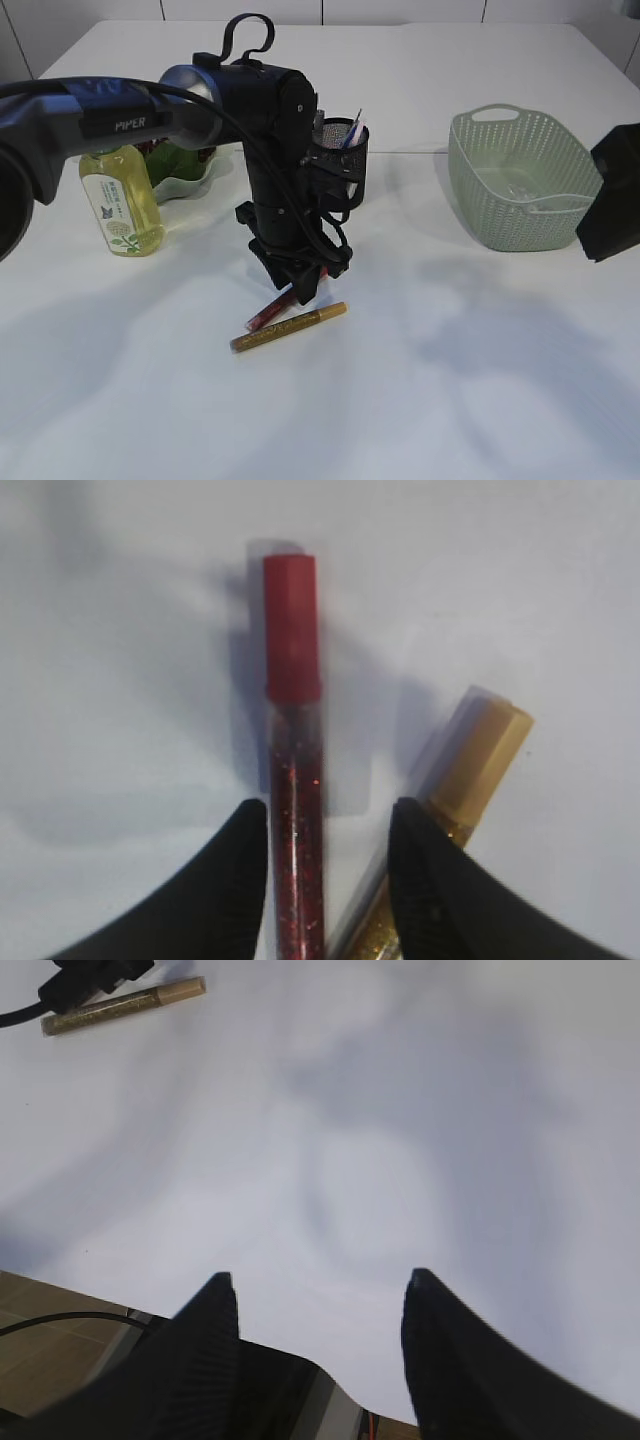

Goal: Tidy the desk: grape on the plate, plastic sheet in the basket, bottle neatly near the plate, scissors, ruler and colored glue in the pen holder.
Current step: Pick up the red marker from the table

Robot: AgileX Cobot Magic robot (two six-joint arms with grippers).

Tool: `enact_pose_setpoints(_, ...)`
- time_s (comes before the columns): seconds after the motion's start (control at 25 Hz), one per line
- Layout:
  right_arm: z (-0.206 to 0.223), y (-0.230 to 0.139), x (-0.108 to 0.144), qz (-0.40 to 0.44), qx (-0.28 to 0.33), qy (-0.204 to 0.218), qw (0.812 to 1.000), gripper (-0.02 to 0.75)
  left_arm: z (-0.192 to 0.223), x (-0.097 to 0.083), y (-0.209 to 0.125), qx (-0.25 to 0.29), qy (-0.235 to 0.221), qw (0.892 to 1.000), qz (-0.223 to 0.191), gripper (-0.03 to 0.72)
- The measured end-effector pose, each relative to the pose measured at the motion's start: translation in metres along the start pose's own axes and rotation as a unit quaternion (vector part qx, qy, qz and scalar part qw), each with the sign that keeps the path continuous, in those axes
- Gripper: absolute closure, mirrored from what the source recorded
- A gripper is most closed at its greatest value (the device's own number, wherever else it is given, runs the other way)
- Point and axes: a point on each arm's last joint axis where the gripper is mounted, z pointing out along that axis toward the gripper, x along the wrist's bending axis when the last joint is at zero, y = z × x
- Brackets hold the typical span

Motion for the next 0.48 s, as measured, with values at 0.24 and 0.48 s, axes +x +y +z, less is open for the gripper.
enact_pose_setpoints(0.24,0.0,0.0,0.0,0.0,0.0,0.0,1.0,0.319,0.0,0.0001,0.0009,-0.005,0.001,1.0,-0.002,0.39)
enact_pose_setpoints(0.48,0.0,0.0,0.0,0.0,0.0,0.0,1.0,0.319,-0.0001,0.0004,0.0032,-0.018,0.002,1.0,-0.003,0.39)
